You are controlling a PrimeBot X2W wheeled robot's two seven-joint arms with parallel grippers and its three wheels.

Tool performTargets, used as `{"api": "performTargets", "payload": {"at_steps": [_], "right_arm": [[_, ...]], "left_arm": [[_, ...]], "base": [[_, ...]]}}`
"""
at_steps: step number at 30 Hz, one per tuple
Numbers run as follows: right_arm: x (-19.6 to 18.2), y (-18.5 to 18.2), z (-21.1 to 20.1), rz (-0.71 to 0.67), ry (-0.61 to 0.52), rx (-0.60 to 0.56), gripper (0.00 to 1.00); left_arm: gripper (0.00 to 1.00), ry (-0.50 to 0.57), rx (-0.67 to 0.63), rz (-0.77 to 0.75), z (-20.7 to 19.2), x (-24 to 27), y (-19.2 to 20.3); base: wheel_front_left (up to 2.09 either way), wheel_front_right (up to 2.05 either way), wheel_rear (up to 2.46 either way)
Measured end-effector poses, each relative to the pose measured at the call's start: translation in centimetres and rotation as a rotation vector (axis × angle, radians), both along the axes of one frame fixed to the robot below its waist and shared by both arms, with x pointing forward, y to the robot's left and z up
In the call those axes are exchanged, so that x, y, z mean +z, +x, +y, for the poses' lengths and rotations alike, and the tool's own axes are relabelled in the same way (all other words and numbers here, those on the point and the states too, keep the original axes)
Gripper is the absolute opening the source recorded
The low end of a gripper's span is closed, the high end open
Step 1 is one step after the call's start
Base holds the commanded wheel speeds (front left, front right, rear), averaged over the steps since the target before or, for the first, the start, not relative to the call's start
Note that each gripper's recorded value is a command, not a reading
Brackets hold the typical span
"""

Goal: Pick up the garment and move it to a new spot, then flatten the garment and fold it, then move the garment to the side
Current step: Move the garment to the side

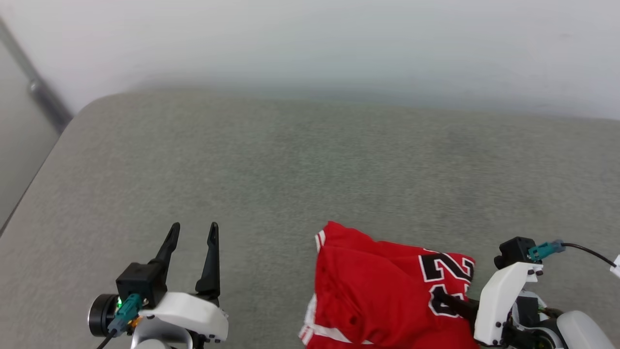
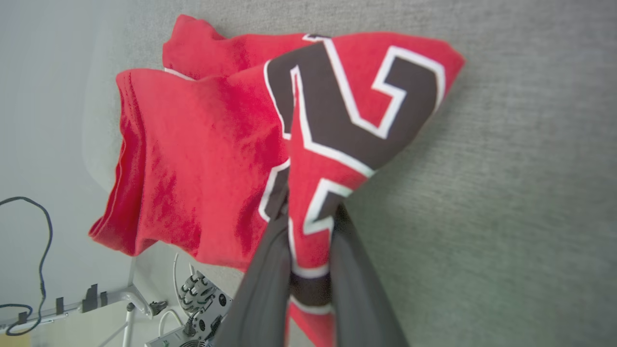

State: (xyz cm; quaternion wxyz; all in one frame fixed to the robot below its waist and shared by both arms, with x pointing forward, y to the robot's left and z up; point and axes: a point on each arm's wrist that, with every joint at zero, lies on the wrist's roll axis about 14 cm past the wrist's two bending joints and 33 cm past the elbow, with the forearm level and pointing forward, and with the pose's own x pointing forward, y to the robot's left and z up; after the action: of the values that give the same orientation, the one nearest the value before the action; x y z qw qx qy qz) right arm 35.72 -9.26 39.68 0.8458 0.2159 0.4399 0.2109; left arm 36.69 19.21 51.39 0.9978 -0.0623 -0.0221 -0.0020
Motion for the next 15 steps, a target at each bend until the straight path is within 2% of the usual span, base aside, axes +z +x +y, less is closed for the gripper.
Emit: {"api": "performTargets", "payload": {"at_steps": [8, 15], "right_arm": [[0.5, -1.1, -9.1, -0.107, -0.270, -0.123, 0.00], [1.8, -1.9, -17.1, -0.134, -0.391, -0.306, 0.00]], "left_arm": [[1.00, -0.023, -0.167, -0.036, -5.8, 1.2, 1.4], [1.00, -0.033, -0.342, -0.080, -12.1, 2.5, 4.0]], "base": [[0.00, 0.00, 0.00], [0.00, 0.00, 0.00]]}}
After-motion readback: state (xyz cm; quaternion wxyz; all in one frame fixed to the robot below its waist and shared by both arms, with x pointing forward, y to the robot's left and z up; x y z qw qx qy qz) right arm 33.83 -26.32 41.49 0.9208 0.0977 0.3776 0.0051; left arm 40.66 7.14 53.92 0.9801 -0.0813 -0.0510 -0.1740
